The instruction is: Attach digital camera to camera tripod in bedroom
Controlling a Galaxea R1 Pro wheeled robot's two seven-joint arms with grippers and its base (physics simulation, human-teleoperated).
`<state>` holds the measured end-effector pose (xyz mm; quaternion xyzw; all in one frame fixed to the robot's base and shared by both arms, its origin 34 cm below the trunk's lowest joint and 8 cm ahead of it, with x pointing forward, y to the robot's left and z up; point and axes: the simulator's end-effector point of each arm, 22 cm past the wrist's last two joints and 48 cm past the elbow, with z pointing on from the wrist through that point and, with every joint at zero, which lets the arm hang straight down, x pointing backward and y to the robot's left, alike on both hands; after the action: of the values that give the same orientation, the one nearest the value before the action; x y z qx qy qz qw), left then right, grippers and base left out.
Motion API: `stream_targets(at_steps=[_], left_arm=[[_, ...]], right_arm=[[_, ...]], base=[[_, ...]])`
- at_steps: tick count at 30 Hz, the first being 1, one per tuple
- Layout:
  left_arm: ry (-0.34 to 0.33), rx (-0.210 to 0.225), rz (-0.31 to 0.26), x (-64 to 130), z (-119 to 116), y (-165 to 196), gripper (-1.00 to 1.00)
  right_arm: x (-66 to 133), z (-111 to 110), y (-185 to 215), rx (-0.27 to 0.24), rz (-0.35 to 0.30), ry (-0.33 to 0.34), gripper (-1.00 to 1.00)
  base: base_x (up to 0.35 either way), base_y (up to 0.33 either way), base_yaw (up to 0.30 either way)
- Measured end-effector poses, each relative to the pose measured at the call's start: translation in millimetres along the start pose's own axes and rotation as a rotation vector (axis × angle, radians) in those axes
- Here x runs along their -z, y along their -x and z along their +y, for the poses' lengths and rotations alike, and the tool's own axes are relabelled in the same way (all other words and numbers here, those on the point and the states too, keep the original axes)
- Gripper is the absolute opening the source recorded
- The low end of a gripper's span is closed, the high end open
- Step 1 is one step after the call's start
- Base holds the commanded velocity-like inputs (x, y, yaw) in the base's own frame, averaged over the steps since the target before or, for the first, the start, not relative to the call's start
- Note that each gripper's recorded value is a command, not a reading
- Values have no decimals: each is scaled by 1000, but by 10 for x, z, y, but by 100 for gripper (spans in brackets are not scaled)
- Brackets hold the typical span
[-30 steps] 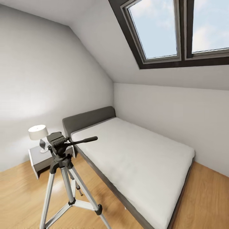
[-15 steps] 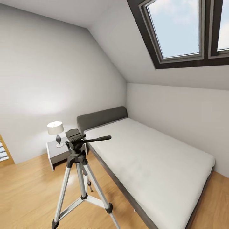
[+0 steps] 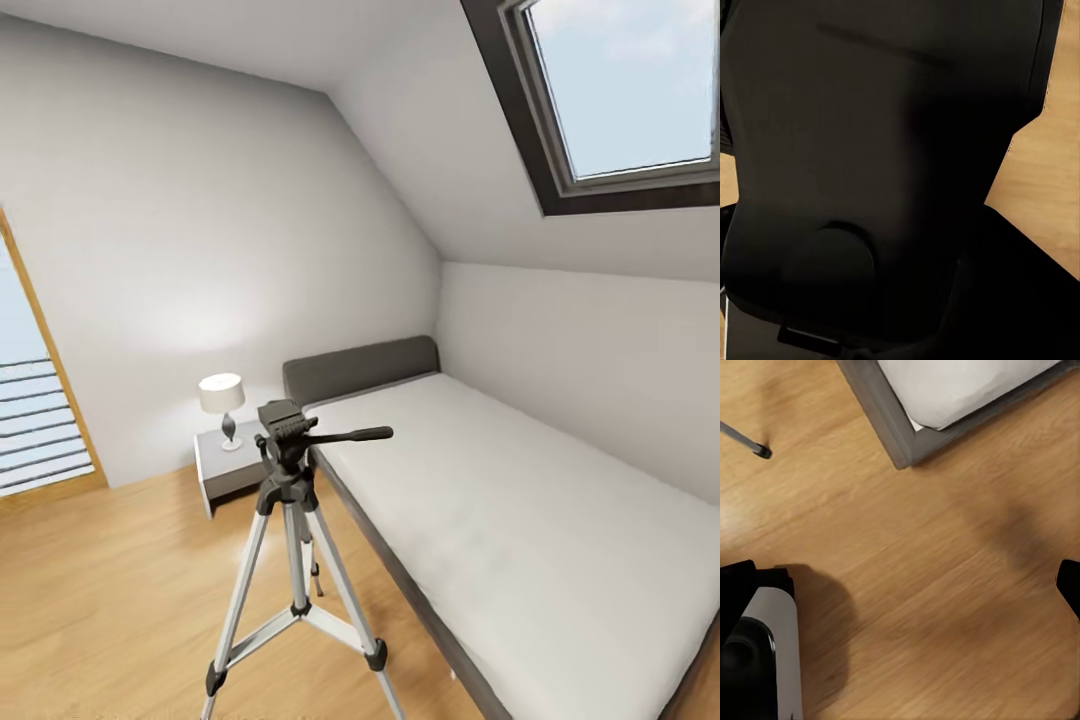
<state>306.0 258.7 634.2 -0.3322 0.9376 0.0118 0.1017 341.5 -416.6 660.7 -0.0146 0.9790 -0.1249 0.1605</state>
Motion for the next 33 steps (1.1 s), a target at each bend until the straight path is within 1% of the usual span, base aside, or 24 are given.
stream_targets(at_steps=[15, 33], left_arm=[[-2, -3, 1, 0, -7, -6, -100], [-3, -5, 2, 1, -15, -13, -100]], right_arm=[[0, 0, 0, 0, 0, 0, 100], [0, -1, 1, 0, 0, 0, 100]], base=[[0, -9, 274], [0, -147, 274]])
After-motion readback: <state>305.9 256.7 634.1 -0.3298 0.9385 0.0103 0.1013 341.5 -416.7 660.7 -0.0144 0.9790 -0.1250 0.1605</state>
